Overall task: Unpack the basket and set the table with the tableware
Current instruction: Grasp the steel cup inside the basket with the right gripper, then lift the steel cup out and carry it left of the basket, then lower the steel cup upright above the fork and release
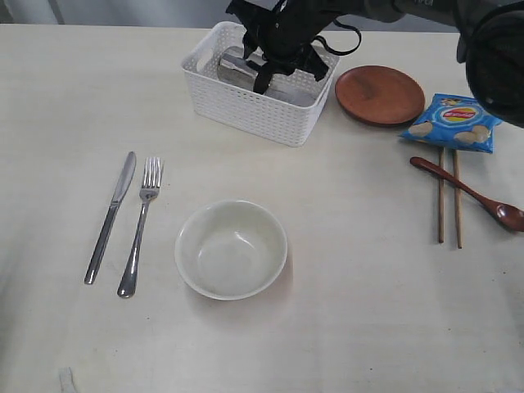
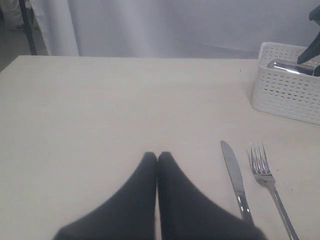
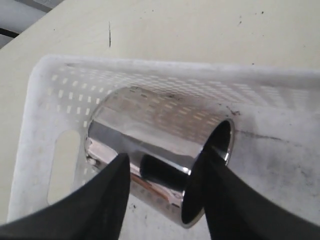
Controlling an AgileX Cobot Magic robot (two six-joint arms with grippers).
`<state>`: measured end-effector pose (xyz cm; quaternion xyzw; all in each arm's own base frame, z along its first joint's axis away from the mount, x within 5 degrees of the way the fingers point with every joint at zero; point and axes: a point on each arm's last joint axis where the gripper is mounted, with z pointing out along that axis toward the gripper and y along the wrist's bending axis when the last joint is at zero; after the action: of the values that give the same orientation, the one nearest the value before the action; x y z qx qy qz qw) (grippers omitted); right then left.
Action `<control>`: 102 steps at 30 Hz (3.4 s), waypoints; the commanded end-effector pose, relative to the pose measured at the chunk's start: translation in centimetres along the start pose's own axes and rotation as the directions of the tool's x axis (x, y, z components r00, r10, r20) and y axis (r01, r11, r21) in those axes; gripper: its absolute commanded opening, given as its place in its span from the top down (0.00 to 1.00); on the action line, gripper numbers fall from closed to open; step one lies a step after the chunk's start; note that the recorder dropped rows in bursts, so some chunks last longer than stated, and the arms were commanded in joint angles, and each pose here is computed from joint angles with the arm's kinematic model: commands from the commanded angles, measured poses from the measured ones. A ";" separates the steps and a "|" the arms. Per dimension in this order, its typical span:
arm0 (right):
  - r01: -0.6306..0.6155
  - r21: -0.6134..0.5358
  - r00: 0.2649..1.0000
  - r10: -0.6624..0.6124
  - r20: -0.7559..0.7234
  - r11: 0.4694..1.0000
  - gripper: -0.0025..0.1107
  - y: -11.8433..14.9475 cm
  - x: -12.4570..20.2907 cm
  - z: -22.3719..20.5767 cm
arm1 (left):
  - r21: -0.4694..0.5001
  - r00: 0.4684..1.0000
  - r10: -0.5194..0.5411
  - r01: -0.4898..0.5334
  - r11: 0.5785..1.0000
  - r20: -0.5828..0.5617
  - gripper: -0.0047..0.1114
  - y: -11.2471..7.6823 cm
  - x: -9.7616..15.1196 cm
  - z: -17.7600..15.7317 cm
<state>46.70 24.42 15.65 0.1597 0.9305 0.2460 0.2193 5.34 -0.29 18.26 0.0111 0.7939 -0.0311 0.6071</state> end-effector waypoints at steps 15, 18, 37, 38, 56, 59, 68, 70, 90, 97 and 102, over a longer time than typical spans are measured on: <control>0.097 -0.018 0.995 -0.096 0.032 0.995 0.98 0.4 0.0 0.4 | -0.005 1.000 0.010 -0.010 1.000 0.009 0.96 0.0 0.0 0.0; 0.125 -0.028 0.992 -0.123 0.040 0.992 0.98 1.0 -0.2 -0.6 | -0.005 1.000 0.010 -0.010 1.000 0.009 0.96 0.0 0.0 0.0; 0.521 -0.049 0.853 -0.518 0.064 0.852 0.98 7.4 0.5 -11.0 | -0.005 1.000 0.010 -0.010 1.000 0.009 0.96 0.0 0.0 0.0; 0.541 -0.055 0.840 -0.538 0.064 0.839 0.98 7.7 0.9 -11.2 | -0.005 1.000 0.010 -0.010 1.000 0.009 0.96 0.0 0.0 0.0; 0.736 0.188 0.670 -0.739 -0.069 0.650 0.98 8.7 3.6 -17.7 | -0.005 1.000 0.010 -0.010 1.000 0.009 0.96 0.0 0.0 0.0; 0.783 0.162 0.616 -0.786 -0.060 0.601 0.98 10.4 5.9 -17.8 | -0.005 1.000 0.010 -0.010 1.000 0.009 0.96 0.0 0.0 0.0; 0.881 0.066 0.472 -0.881 -0.035 0.469 0.98 13.9 11.7 -16.5 | -0.005 1.000 0.010 -0.010 1.000 0.009 0.96 0.0 0.0 0.0; 0.883 0.058 0.469 -0.883 -0.037 0.466 0.98 14.6 12.0 -16.2 | -0.005 1.000 0.010 -0.010 1.000 0.009 0.96 0.0 0.0 0.0; 0.905 -0.049 0.412 -0.900 -0.140 0.422 0.98 16.1 15.5 -3.7 | -0.005 1.000 0.010 -0.010 1.000 0.009 0.96 0.0 0.0 0.0; 0.932 0.006 0.359 -0.920 -0.154 0.363 0.98 15.4 15.3 -2.6 | -0.005 1.000 0.010 -0.010 1.000 0.009 0.96 0.0 0.0 0.0; 0.931 -0.021 0.356 -0.918 -0.177 0.365 0.98 15.2 15.7 -2.2 | -0.005 1.000 0.010 -0.010 1.000 0.009 0.96 0.0 0.0 0.0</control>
<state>35.05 42.62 19.82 -0.3978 0.8845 0.0523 0.2381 5.34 -0.29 18.26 0.0111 0.7939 -0.0311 0.6071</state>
